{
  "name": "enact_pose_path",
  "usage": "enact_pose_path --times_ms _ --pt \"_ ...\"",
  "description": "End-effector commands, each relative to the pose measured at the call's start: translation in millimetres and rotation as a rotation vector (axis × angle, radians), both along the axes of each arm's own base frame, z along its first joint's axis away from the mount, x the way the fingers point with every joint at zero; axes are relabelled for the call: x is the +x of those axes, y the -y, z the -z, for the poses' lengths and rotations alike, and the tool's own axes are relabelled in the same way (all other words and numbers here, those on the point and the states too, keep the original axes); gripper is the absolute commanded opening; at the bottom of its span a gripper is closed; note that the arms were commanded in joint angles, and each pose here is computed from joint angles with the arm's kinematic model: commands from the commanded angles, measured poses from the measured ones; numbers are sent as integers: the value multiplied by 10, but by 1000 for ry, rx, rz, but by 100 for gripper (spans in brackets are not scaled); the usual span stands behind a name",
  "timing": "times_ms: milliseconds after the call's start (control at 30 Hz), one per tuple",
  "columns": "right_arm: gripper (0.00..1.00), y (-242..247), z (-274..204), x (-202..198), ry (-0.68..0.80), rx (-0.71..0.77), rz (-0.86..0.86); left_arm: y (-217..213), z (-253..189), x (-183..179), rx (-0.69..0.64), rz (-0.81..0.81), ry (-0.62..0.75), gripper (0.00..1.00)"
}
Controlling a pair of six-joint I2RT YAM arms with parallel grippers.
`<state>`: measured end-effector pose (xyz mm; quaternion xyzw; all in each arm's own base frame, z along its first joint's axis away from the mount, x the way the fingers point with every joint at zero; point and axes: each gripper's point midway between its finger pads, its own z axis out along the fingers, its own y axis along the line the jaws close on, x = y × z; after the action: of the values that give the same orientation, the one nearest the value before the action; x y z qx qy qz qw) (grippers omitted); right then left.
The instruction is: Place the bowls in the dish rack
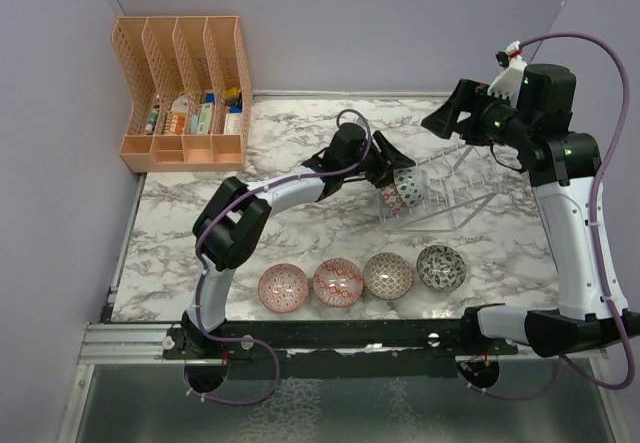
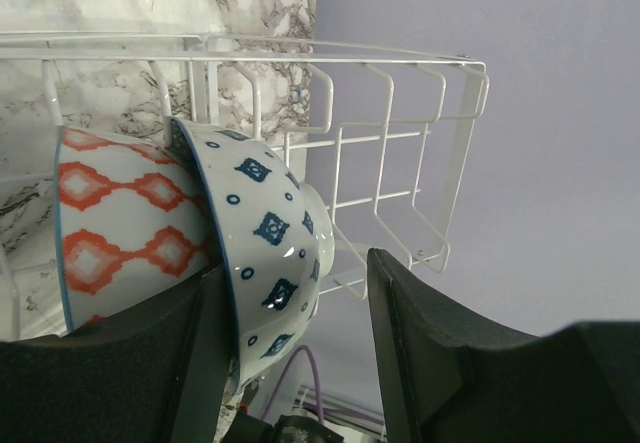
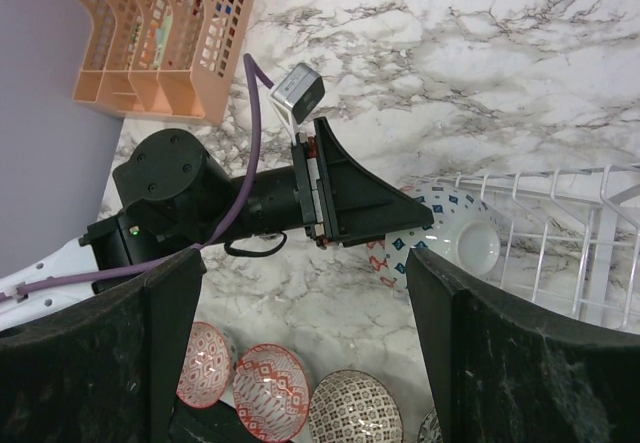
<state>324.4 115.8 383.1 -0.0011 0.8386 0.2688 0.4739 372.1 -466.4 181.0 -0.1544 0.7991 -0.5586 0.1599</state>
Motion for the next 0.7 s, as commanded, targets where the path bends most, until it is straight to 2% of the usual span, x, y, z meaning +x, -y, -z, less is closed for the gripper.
enact_pose_path --times_ms 0,667 --pt "83 -17 -102 -52 46 16 -17 -128 -67 -43 43 10 24 57" --pt "83 -34 -118 -70 51 19 -30 -117 -233 32 36 1 82 59"
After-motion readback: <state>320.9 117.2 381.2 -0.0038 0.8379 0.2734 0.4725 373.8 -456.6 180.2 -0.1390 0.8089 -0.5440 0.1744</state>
